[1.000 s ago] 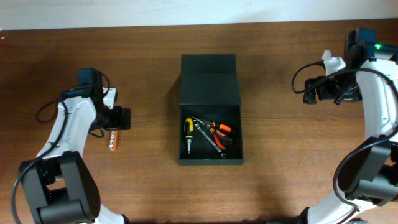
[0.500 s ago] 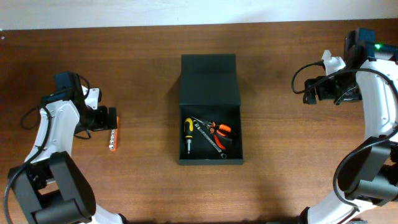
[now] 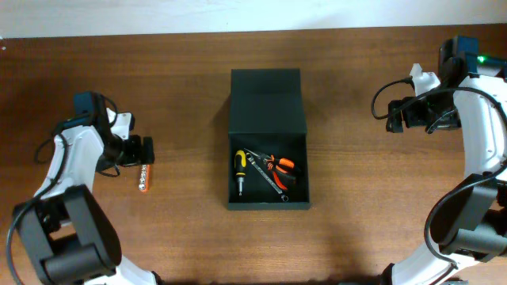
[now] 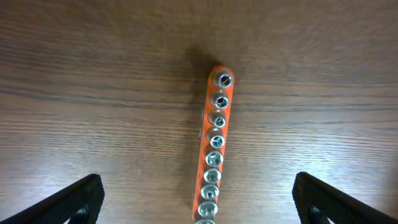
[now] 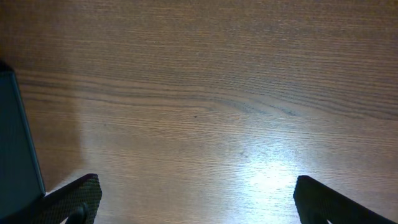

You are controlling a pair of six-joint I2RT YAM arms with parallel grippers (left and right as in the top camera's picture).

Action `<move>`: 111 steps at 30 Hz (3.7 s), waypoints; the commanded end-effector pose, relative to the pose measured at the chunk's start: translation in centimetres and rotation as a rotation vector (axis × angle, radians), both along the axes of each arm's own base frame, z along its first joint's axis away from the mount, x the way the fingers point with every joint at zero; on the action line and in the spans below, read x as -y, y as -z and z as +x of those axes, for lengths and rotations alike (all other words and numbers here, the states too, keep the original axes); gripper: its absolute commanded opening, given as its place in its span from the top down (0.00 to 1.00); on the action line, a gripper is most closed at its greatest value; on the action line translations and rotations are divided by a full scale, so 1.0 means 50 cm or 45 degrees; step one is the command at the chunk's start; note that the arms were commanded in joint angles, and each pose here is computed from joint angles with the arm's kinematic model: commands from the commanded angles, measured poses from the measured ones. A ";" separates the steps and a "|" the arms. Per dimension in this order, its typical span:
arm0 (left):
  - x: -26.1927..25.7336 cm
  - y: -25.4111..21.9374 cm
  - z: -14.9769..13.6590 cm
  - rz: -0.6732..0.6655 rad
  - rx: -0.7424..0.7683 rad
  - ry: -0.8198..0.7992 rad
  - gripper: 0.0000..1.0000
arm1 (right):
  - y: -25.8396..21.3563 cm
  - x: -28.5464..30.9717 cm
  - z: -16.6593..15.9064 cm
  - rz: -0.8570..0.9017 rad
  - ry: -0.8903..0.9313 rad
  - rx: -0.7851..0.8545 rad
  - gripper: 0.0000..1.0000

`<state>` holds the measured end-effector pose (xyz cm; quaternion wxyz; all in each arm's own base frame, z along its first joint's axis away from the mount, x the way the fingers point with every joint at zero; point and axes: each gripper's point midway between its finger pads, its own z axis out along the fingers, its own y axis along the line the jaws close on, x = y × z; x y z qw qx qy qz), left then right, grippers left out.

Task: Pack container
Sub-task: 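Lower the left gripper toward the orange socket rail, then lower further and close the left gripper on the socket rail's end, then lift the socket rail and carry it over the black box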

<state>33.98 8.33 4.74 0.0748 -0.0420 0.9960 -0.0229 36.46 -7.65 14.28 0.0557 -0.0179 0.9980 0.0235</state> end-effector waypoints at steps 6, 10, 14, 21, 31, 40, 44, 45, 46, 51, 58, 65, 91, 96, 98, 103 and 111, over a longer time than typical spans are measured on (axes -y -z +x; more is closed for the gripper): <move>0.021 0.065 -0.011 0.066 -0.140 0.019 0.01 | 0.001 -0.002 0.001 0.014 -0.012 0.003 0.01; 0.026 0.067 -0.006 0.096 -0.141 0.036 0.01 | 0.001 -0.002 0.001 0.014 -0.011 0.003 0.01; 0.027 0.067 0.000 0.099 -0.126 0.023 0.01 | 0.001 -0.002 0.001 0.014 -0.012 0.003 0.01; 0.028 0.077 0.000 0.094 -0.130 0.024 0.01 | 0.001 -0.002 0.001 0.014 -0.012 0.003 0.01; 0.035 0.110 -0.018 0.075 -0.156 0.026 0.01 | 0.001 -0.003 0.001 0.015 -0.012 0.003 0.01; 0.034 0.110 -0.013 0.077 -0.141 0.026 0.01 | 0.001 -0.002 0.001 0.014 -0.012 0.003 0.01; 0.033 0.110 -0.009 0.079 -0.132 0.025 0.01 | 0.001 -0.002 0.001 0.014 -0.012 0.003 0.01; 0.033 0.110 -0.008 0.079 -0.130 0.025 0.01 | 0.001 -0.002 0.001 0.014 -0.012 0.003 0.01; 0.033 0.109 -0.007 0.080 -0.127 0.025 0.01 | 0.001 -0.002 0.001 0.014 -0.012 0.003 0.01; 0.033 0.109 -0.003 0.082 -0.117 0.025 0.01 | 0.001 -0.002 0.001 0.014 -0.012 0.003 0.01; 0.032 0.109 -0.003 0.082 -0.117 0.024 0.15 | 0.001 -0.002 0.001 0.014 -0.012 0.003 0.01; 0.032 0.109 -0.002 0.083 -0.115 0.024 0.43 | 0.001 -0.002 0.001 0.014 -0.012 0.003 0.01; 0.031 0.111 0.001 0.086 -0.105 0.024 0.76 | 0.001 -0.002 0.001 0.014 -0.012 0.003 0.01; 0.031 0.111 0.001 0.086 -0.104 0.023 0.82 | 0.001 -0.003 0.001 0.015 -0.012 0.003 0.01; 0.031 0.111 0.003 0.086 -0.099 0.023 0.84 | 0.001 -0.002 0.001 0.014 -0.012 0.003 0.01; 0.031 0.110 0.007 0.082 -0.090 -0.015 0.93 | 0.001 -0.002 0.001 0.014 -0.012 0.003 0.01; 0.043 0.031 0.076 0.017 0.026 -0.011 0.98 | 0.001 -0.002 0.001 0.014 -0.012 0.003 0.01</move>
